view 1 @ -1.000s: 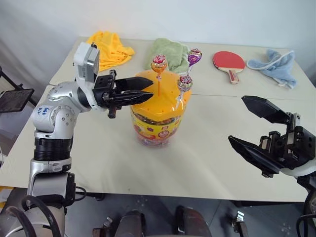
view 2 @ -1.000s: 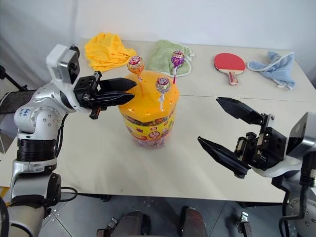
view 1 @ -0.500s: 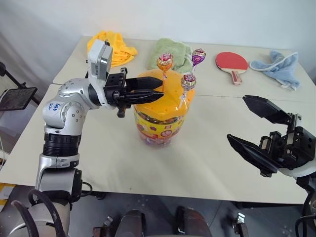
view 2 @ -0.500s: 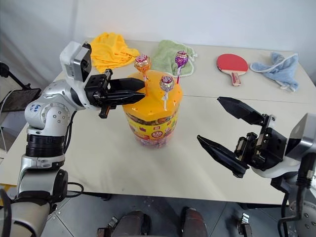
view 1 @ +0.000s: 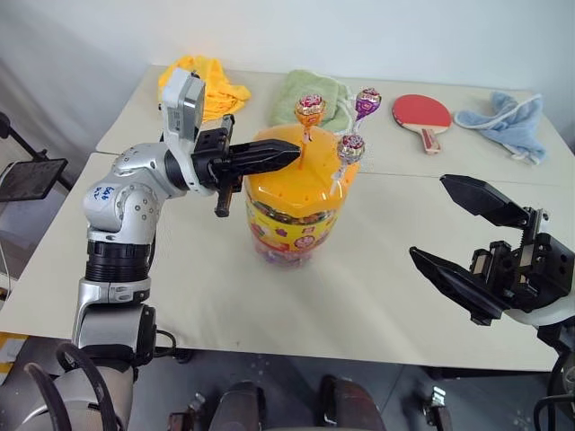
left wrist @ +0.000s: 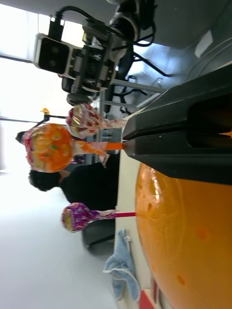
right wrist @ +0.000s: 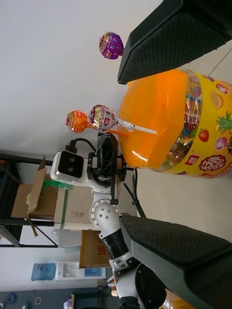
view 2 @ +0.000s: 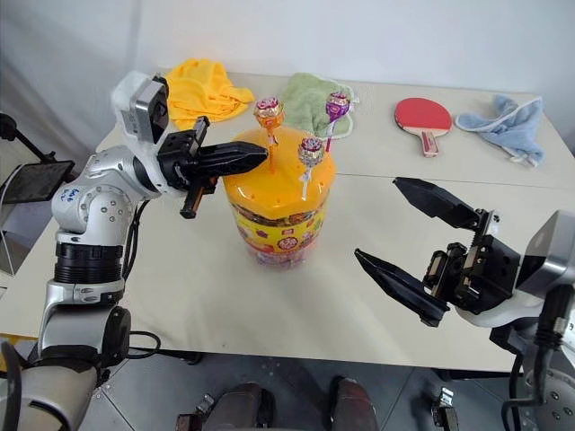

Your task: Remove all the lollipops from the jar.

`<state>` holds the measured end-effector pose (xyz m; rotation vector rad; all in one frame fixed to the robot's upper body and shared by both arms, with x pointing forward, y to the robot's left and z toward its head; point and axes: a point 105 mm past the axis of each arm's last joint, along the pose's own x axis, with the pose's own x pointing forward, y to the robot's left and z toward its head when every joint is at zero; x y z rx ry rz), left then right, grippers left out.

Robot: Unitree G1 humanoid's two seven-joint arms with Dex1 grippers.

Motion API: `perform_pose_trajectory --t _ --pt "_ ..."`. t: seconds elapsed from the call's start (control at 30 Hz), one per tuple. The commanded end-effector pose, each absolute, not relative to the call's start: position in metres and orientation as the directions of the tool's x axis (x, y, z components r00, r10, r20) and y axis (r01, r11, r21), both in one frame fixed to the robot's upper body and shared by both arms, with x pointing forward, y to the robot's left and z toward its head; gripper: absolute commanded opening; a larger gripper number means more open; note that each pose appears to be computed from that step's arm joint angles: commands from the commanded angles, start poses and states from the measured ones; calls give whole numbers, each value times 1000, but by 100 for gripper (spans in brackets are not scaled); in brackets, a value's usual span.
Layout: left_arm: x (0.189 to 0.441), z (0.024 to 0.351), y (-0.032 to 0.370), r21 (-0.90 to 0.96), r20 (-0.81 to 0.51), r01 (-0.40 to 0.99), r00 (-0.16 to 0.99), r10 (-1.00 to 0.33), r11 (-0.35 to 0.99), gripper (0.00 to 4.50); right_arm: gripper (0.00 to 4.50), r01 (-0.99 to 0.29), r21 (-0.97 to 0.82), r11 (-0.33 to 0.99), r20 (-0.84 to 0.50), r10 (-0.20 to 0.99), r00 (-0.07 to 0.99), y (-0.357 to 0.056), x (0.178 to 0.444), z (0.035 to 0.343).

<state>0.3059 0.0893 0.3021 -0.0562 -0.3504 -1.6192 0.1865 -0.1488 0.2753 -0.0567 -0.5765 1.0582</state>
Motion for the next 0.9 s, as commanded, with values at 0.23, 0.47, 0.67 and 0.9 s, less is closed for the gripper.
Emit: perform_pose_trajectory --t 0.23,0.47,0.67,0.9 --pt "296 313 83 252 204 966 -116 -972 -62 182 450 -793 -343 503 436 833 340 -149 181 282" --pt "290 310 76 280 159 954 -159 -974 -110 206 450 -794 -343 502 435 834 339 -149 181 282" --pt "293 310 76 254 164 960 -160 -973 -115 167 450 -788 -345 509 437 831 345 -149 180 282" --pt "301 318 77 232 242 970 -125 -962 -67 2 450 -783 -350 514 439 828 348 -150 182 283"
